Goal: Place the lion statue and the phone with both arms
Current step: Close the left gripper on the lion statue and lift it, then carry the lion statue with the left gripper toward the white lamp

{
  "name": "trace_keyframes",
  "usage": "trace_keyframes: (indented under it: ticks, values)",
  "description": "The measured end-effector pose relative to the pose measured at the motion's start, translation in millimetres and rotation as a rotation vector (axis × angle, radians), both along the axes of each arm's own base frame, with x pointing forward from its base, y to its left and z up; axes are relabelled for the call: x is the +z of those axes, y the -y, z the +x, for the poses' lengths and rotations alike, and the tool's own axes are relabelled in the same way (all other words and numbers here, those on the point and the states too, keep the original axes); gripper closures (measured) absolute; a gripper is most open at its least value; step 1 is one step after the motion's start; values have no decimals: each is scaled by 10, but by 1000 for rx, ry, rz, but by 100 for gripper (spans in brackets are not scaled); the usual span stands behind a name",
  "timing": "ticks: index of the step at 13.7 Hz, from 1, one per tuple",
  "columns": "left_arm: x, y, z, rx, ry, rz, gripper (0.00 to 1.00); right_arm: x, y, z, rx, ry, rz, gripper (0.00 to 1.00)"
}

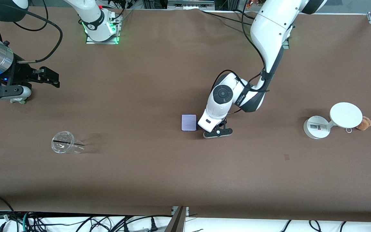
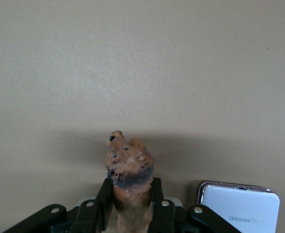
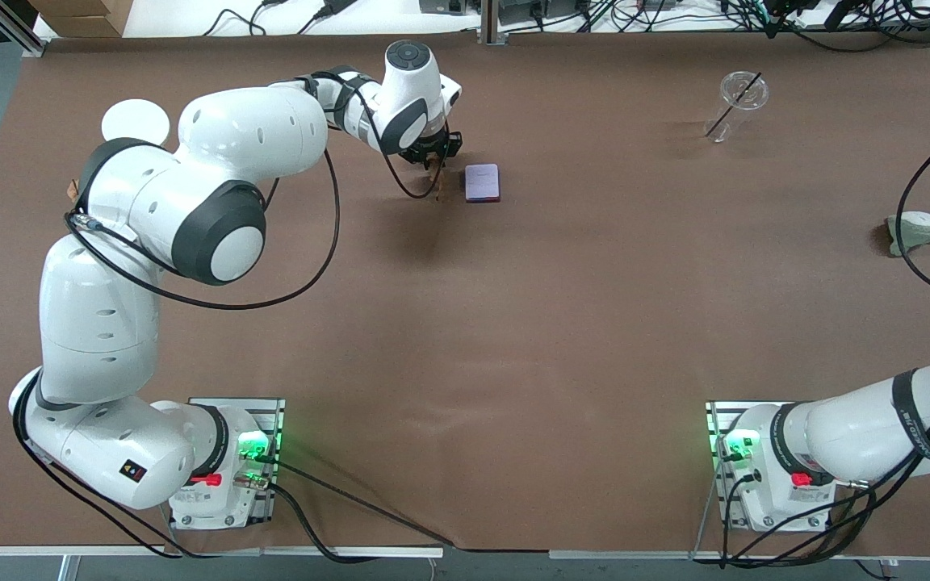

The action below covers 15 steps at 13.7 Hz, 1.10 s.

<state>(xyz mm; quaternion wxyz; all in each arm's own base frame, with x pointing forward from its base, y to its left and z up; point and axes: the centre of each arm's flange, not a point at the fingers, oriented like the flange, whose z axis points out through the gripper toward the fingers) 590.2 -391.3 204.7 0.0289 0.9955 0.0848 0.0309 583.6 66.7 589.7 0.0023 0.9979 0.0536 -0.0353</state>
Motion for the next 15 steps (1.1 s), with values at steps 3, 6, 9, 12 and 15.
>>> trace_keyframes:
  ticks: [3,6,9,12,15]
  values:
    - [209,-107,124,-10,34,-7,64,0,0,0,0,0,0,0]
    - [553,-440,331,-23,51,-1,65,0,0,0,0,0,0,0]
    - [734,-760,484,-11,53,9,65,0,0,0,0,0,0,0]
    - [917,-1405,709,-83,29,43,65,0,0,0,0,0,0,0]
    - [1052,-2141,873,-150,1,66,65,0,0,0,0,0,0,0]
